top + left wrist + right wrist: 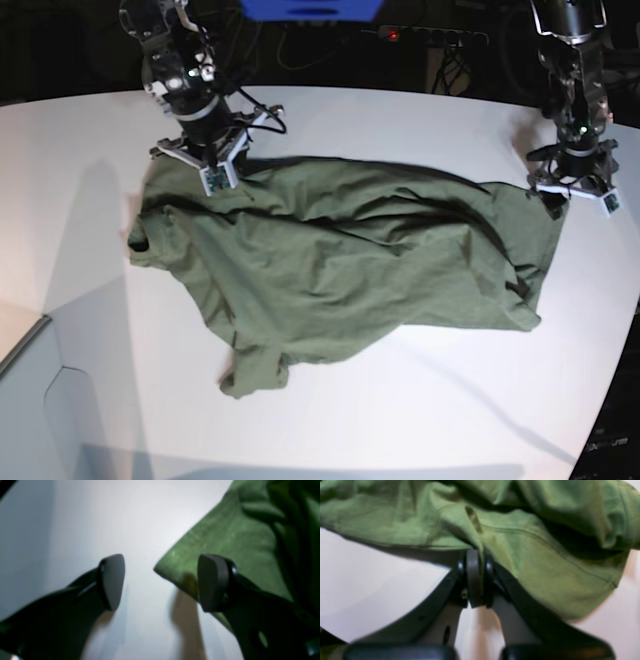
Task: Layout the t-shirt on the table in an organized manner, then fold the t-shirt properly
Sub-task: 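Regrasp the shirt corners with both grippers near the shirt's edge, then lift the shirt with both grippers and swing it up and over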
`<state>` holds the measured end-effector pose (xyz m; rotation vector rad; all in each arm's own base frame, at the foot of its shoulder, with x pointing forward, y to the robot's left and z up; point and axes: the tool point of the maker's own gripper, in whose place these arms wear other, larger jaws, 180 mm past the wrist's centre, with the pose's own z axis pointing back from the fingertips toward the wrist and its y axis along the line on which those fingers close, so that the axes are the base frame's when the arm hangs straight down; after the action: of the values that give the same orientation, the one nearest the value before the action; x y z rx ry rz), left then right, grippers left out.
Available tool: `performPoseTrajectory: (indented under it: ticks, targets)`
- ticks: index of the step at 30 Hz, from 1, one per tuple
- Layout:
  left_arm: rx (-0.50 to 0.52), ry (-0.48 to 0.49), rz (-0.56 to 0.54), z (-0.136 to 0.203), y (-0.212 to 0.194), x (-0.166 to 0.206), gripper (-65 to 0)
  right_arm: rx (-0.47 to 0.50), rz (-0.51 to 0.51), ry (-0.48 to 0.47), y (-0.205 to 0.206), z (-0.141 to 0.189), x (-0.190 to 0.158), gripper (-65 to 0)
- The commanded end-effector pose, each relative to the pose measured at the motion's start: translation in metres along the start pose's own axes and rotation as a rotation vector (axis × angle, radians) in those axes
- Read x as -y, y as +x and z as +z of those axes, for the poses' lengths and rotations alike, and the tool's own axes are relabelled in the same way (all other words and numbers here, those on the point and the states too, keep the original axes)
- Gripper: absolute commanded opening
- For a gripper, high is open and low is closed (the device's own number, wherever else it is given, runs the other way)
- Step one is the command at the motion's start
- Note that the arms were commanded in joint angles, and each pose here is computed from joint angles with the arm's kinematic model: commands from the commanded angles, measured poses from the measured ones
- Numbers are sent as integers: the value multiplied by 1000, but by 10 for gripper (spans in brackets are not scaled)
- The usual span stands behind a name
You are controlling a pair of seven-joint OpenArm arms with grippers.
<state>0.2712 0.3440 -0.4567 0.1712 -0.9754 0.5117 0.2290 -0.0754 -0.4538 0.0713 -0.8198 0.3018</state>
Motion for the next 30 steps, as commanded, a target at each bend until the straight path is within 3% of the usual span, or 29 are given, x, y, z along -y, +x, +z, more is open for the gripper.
performPoseTrajectory:
  ticks: [1,10,12,16,20,22,30]
  targets:
    - [57,-1,-7,-5,22,2,-210,43,2,1,12,1,0,-650]
    - [-23,-51,-47,-21,-3,29,-224,32,1,-1,7,3,1,-650]
    - [-31,-65,-54,-24,-4,37,-315,23,0,0,2,5,0,-650]
    - [-21,-68,-60,-24,1,36,-650,22,-3,4,0,9,-2,-650]
    - [3,-69,-81,-13,7,27,-621,46,0,10,5,22,-5,-650]
    - [60,-59,-87,0,25,14,-650,70,17,21,11,34,-6,-650]
    - [283,32,-81,78,91,-37,-648,188,48,34,46,79,-5,-650]
